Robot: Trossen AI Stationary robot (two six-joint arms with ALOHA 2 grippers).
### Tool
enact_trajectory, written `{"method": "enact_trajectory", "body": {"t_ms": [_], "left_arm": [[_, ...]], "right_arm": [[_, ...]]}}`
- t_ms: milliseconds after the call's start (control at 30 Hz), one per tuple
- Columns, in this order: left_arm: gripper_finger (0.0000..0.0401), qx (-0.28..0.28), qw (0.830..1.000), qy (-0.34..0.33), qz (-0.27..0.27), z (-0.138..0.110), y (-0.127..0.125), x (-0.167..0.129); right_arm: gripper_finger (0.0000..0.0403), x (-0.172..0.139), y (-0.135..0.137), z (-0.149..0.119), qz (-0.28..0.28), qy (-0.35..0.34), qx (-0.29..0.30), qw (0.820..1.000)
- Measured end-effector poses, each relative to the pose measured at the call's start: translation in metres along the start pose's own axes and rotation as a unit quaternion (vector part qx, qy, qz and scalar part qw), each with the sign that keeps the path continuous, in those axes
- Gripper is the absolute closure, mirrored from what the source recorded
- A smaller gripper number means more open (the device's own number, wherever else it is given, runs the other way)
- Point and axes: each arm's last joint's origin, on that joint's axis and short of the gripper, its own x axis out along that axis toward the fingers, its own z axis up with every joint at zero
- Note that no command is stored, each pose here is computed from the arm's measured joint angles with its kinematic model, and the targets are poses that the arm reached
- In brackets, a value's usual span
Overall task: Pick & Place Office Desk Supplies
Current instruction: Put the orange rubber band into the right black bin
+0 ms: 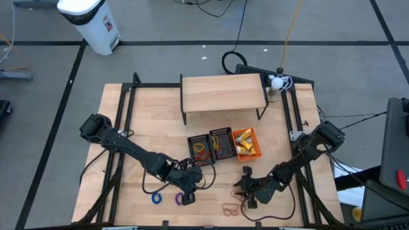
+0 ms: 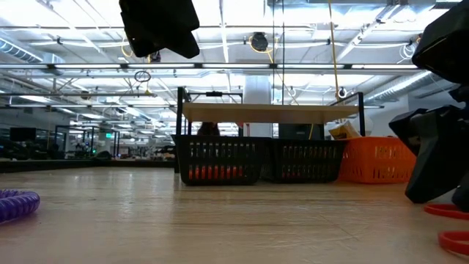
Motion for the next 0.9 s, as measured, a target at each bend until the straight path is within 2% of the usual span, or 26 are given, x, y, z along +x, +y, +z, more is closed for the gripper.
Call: {"method": "enact_trajectory", "body": {"t_ms": [300,633,900], "left_arm": [[0.0277,0.000,1.000,0.000,0.000,0.0000,0.0000,0.0000],[0.0277,-0.001,1.000,0.000,0.000,-0.0002,-0.0002,0.0000],[0.0277,-0.001,1.000,0.007,-0.010,-0.0006,-0.0008,0.0000]], "right_arm": [[0.0282,0.0000,-0.0023,-0.0030,-0.013,0.011,0.006,1.000],[0.0394,0.0001,-0.0018,-0.0033,-0.003,0.019,0.012,1.000],[0.0402,-0.0009,-0.0004,0.0004,0.005,0.004,0.041,0.999]]}}
